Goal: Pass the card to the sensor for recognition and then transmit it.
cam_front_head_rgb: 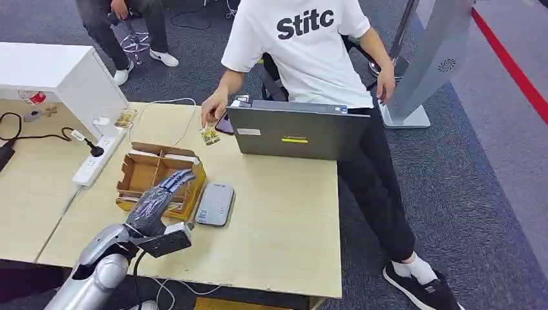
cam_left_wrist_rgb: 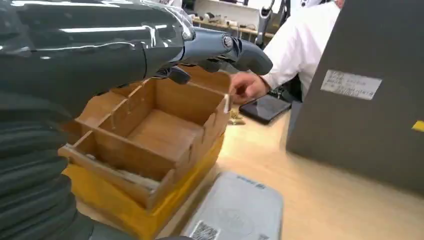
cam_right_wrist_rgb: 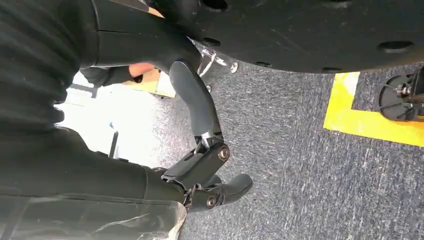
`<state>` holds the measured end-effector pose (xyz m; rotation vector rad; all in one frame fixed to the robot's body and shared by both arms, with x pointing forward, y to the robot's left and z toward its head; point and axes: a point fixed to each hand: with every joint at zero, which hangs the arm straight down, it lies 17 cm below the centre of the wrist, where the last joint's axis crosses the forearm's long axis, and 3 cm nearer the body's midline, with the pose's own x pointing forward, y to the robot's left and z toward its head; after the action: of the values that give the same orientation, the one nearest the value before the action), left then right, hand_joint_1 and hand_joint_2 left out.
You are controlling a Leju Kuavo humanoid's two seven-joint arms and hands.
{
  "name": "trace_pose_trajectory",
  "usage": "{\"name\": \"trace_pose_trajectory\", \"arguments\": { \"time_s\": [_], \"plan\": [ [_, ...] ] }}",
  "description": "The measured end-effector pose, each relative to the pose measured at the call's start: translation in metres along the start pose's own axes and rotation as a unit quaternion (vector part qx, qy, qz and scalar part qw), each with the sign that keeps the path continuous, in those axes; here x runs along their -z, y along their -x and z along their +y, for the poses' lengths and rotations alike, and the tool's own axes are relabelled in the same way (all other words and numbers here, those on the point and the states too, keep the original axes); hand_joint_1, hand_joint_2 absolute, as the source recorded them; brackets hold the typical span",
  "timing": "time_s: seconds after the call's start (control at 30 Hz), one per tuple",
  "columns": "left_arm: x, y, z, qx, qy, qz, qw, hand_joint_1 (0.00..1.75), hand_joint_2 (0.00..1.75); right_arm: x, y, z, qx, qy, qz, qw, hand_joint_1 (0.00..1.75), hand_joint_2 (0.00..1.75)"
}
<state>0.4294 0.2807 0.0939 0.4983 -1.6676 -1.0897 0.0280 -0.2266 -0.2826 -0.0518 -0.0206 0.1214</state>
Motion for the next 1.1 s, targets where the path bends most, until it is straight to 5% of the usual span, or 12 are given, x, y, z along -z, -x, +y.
{"name": "trace_pose_trajectory", "arguments": {
  "time_s": [0.57,1.1],
  "plan": [
    [-0.061,0.017,0.009,0.097,0.029,0.015,0.995,0.00,1.75,0.000,0.001,0.000,0.013,-0.001,0.001,1.000,0.00,1.75],
    [-0.046,0.072,0.053,0.265,-0.055,0.112,0.956,0.00,1.75,0.000,0.001,-0.001,0.010,0.001,0.006,1.000,0.00,1.75]
  ]
}}
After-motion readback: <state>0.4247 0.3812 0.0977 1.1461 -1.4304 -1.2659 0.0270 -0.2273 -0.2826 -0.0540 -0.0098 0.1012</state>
